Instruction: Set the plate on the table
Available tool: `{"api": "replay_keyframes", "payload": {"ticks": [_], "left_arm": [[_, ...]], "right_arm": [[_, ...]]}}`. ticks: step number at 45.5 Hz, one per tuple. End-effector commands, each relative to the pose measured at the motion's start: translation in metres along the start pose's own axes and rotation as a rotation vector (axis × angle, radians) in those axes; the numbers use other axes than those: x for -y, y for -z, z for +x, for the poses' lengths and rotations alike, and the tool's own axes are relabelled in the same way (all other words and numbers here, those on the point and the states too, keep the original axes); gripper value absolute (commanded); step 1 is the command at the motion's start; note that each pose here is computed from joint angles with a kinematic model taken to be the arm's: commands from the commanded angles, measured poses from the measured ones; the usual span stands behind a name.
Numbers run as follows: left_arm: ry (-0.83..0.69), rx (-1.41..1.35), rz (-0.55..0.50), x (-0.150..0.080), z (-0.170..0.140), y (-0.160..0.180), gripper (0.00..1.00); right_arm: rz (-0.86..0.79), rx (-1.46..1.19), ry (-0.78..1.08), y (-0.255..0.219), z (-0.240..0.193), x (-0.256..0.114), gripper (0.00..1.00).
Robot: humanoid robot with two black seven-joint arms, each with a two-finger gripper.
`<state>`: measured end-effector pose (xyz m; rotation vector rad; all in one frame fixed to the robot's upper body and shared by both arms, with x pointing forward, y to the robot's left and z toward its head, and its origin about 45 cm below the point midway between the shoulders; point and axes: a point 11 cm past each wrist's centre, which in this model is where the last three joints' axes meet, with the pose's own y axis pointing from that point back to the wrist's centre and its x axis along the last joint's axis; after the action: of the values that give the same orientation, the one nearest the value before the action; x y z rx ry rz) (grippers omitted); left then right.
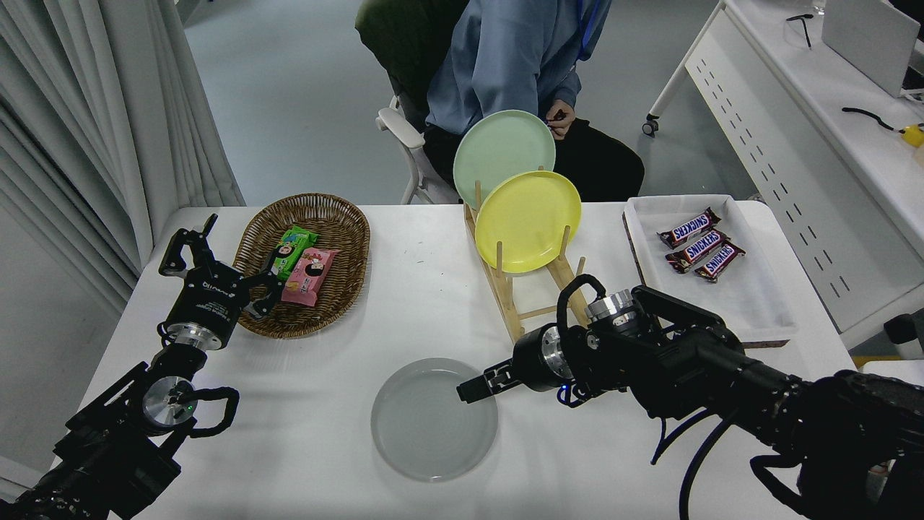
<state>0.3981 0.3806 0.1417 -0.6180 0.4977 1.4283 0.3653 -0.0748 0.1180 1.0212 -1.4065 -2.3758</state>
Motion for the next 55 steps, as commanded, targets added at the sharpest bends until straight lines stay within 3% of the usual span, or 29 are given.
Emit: {"api": "replay_keyframes", "payload": {"ticks": [1, 14, 25, 37, 45, 55], "left_arm": [[0.000, 0.000, 0.000, 0.000, 0.000, 0.000, 1.00], [0.001, 0.000, 0.000, 0.000, 0.000, 0.000, 1.00], [0.000, 0.000, 0.000, 0.000, 0.000, 0.000, 1.00], [0.000, 0.000, 0.000, 0.000, 0.000, 0.000, 1.00], [0.001, 0.000, 0.000, 0.000, 0.000, 0.000, 1.00], [0.001, 0.000, 0.000, 0.000, 0.000, 0.000, 1.00]], "right_arm": [[0.016, -0.197, 0.147, -0.017, -0.031, -0.007, 1.00], [0.093, -0.513, 0.349, -0.034, -0.082, -0.030, 1.00], [0.346, -0.898, 0.371, -0.018, -0.112, -0.053, 1.00], [0.327, -1.050, 0.720, -0.034, -0.151, -0.091, 1.00], [0.413, -1.116, 0.706, -0.003, -0.145, -0.104, 1.00], [0.750, -1.113, 0.842, 0.060, -0.157, -0.164, 1.00]]}}
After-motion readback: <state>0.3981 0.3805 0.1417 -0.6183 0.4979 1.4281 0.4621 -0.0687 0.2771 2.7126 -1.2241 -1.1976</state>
